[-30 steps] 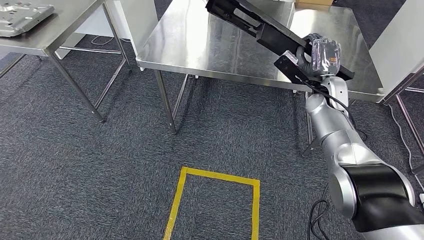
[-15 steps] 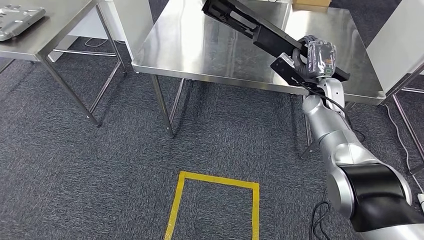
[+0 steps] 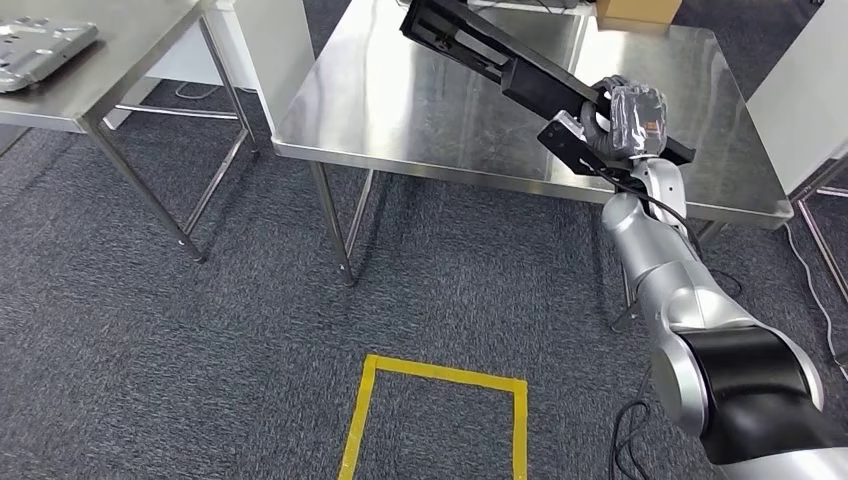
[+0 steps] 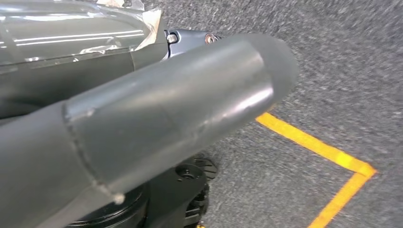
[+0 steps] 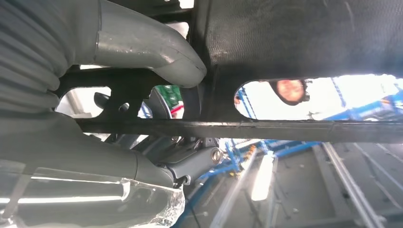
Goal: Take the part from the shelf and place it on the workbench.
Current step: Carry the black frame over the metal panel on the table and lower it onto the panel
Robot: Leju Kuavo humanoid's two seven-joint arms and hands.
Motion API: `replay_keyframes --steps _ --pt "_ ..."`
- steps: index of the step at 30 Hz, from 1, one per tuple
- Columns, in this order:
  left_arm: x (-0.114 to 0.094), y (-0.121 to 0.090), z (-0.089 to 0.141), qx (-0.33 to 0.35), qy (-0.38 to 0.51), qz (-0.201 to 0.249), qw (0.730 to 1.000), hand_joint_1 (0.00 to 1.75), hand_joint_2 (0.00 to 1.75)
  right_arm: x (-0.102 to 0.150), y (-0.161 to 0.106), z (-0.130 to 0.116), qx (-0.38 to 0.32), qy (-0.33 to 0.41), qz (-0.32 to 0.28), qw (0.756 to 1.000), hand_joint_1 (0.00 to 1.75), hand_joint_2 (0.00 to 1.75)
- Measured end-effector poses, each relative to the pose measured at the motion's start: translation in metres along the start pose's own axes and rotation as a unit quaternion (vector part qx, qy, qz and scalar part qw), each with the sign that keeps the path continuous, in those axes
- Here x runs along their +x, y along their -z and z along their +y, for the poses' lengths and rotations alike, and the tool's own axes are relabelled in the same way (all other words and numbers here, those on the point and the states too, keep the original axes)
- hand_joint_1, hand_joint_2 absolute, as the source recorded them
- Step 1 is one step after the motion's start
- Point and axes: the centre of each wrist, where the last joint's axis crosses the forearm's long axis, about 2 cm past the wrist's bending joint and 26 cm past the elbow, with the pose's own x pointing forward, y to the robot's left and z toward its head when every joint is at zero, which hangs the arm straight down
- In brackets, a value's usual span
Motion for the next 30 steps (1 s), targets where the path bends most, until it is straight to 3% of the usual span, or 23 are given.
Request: replay_keyframes --steps 30 --pt "-0.002 -0.001 0.004 0.006 -0.006 0.004 1.000 0.00 0.00 -0.002 -0.011 0.010 0.010 -0.004 0.005 1.000 1.75 1.75"
